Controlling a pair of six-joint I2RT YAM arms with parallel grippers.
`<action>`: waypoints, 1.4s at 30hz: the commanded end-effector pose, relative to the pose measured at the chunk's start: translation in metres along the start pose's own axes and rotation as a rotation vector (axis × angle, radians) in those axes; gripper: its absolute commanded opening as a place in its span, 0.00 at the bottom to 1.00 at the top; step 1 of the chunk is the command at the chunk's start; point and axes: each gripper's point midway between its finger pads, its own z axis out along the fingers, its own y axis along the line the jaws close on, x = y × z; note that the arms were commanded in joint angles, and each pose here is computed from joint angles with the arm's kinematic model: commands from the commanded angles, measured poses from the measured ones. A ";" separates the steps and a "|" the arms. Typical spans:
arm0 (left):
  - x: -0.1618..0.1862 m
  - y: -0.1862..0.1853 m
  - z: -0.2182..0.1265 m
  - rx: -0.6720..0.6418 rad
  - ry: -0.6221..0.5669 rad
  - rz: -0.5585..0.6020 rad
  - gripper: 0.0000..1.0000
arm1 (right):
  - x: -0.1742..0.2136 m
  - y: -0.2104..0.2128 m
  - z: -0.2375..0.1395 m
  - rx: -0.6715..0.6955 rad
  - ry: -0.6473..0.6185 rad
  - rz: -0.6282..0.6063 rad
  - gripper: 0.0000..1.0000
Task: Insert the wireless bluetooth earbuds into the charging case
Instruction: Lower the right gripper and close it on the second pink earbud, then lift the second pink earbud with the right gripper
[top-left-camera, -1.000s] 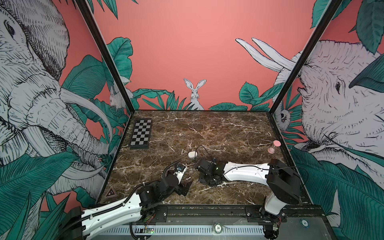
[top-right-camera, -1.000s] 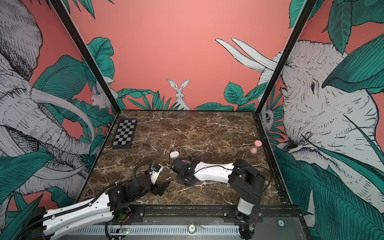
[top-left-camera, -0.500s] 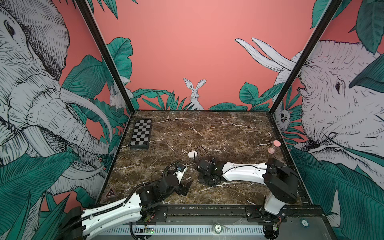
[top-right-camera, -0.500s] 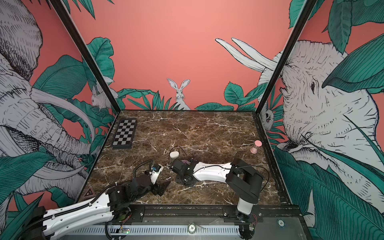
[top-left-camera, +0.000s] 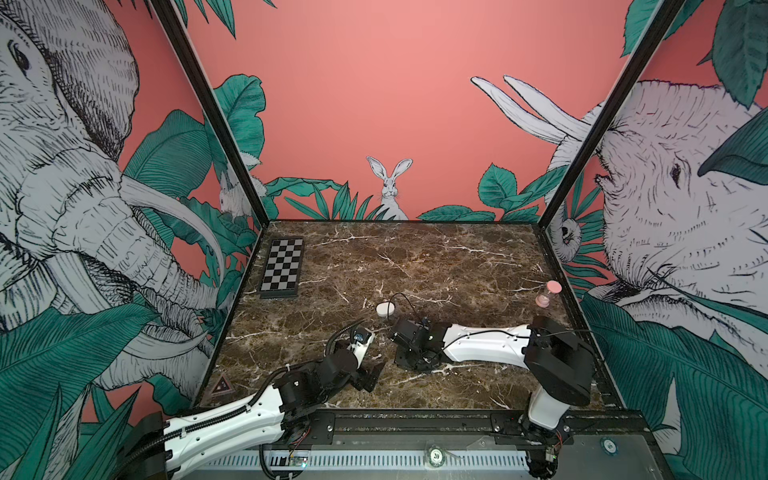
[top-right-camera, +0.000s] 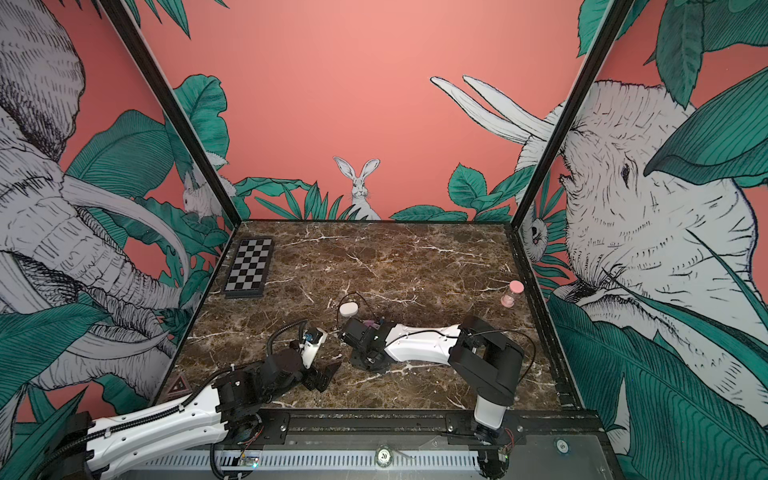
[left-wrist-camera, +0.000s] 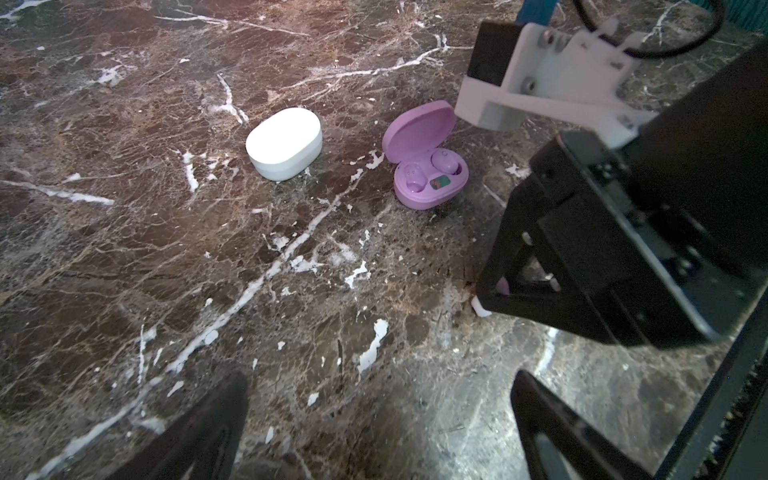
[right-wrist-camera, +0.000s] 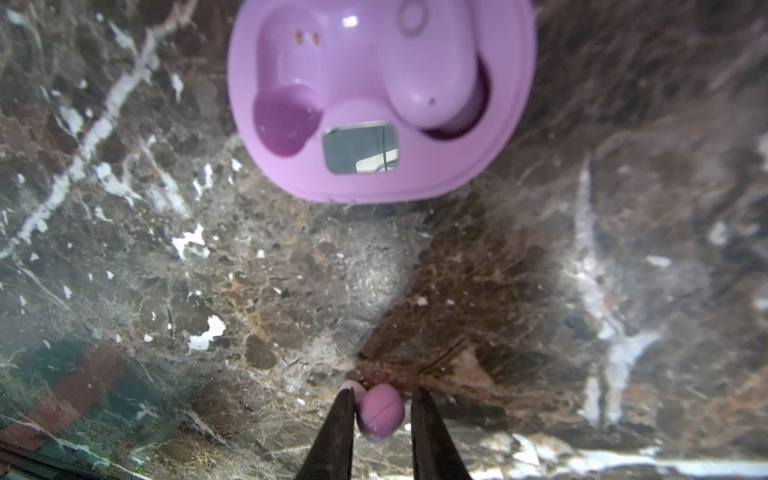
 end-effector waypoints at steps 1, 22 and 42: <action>-0.006 -0.001 0.000 -0.001 -0.021 -0.005 0.99 | 0.001 -0.004 0.005 0.017 0.006 -0.014 0.23; -0.005 0.000 0.003 -0.014 -0.002 0.003 0.99 | -0.007 0.002 0.003 -0.007 -0.005 -0.048 0.21; -0.005 -0.001 0.004 -0.016 -0.001 0.005 0.99 | -0.007 0.004 0.006 -0.027 0.004 -0.052 0.19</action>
